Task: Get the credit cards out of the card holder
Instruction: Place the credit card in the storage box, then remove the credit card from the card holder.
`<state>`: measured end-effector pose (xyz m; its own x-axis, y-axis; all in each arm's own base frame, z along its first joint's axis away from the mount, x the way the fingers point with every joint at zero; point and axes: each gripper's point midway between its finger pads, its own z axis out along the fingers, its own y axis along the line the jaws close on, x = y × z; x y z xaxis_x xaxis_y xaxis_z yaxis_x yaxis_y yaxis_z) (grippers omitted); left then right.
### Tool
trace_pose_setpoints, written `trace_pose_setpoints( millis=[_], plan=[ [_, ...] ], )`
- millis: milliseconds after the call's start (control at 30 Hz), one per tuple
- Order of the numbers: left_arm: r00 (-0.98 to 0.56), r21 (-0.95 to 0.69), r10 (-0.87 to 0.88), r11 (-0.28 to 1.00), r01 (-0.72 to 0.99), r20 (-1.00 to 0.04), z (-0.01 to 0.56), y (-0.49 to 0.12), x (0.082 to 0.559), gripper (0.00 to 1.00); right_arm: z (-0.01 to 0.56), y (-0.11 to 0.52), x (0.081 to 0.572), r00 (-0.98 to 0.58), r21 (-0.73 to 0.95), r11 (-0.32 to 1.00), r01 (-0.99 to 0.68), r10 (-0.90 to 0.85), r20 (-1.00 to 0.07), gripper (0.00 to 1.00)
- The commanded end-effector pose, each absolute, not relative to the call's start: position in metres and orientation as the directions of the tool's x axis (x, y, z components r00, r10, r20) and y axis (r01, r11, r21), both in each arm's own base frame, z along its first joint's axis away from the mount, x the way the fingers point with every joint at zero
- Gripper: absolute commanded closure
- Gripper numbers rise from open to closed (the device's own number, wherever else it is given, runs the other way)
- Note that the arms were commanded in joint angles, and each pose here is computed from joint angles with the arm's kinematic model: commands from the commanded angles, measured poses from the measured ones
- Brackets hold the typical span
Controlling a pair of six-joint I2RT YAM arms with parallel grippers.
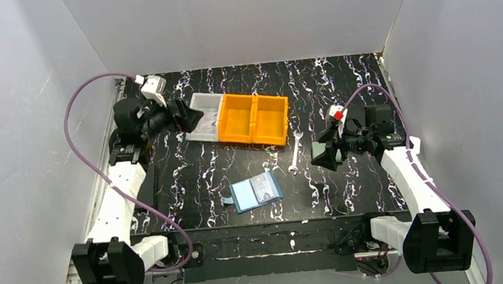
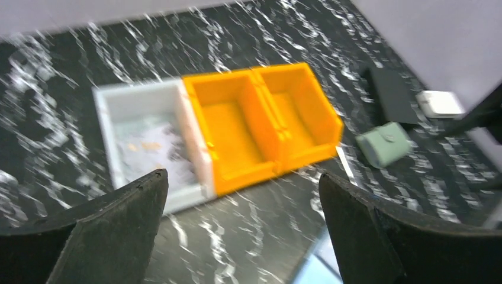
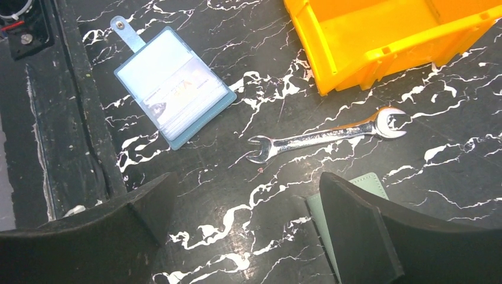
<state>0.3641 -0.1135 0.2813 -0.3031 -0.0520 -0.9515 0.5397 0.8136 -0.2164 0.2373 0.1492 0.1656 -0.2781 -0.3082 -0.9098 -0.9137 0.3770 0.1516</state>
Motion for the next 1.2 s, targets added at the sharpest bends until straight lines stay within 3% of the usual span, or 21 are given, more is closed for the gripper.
trace_pose_setpoints(
  millis=[0, 200, 433, 633, 933, 1033, 1167],
  plan=[
    [-0.53, -0.535, -0.25, 0.687, 0.492, -0.81, 0.268, -0.135, 0.304, 0.02, 0.166, 0.146, 0.232, -0.236, 0.112, 0.362, -0.925, -0.318, -0.918, 0.02],
    [-0.626, -0.657, -0.332, 0.638, 0.402, -0.706, 0.238, -0.146, 0.246, 0.02, 0.164, 0.142, 0.233, -0.235, 0.107, 0.374, -0.921, -0.318, -0.918, 0.02],
    [-0.677, -0.604, -0.251, 0.715, 0.352, -0.692, 0.184, -0.179, 0.198, 0.02, 0.163, 0.137, 0.23, -0.193, 0.063, 0.387, -0.92, -0.307, -0.932, 0.02],
    [-0.698, -0.55, -0.195, 0.767, 0.33, -0.689, 0.159, -0.204, 0.181, 0.02, 0.163, 0.136, 0.226, -0.163, 0.039, 0.393, -0.919, -0.289, -0.943, 0.02],
    [-0.746, -0.508, -0.202, 0.836, 0.206, -0.635, 0.111, -0.267, 0.178, 0.05, 0.156, 0.135, 0.238, -0.322, 0.186, 0.44, -0.878, -0.256, -0.912, 0.03],
    [-0.748, -0.396, -0.222, 0.916, 0.059, -0.625, 0.097, -0.264, 0.192, 0.09, 0.155, 0.138, 0.242, -0.368, 0.22, 0.477, -0.851, -0.242, -0.898, 0.09],
    [-0.788, -0.317, -0.186, 0.948, 0.013, -0.587, 0.083, -0.28, 0.19, 0.21, 0.142, 0.178, 0.232, -0.429, 0.284, 0.43, -0.857, -0.291, -0.855, 0.39]
  ],
)
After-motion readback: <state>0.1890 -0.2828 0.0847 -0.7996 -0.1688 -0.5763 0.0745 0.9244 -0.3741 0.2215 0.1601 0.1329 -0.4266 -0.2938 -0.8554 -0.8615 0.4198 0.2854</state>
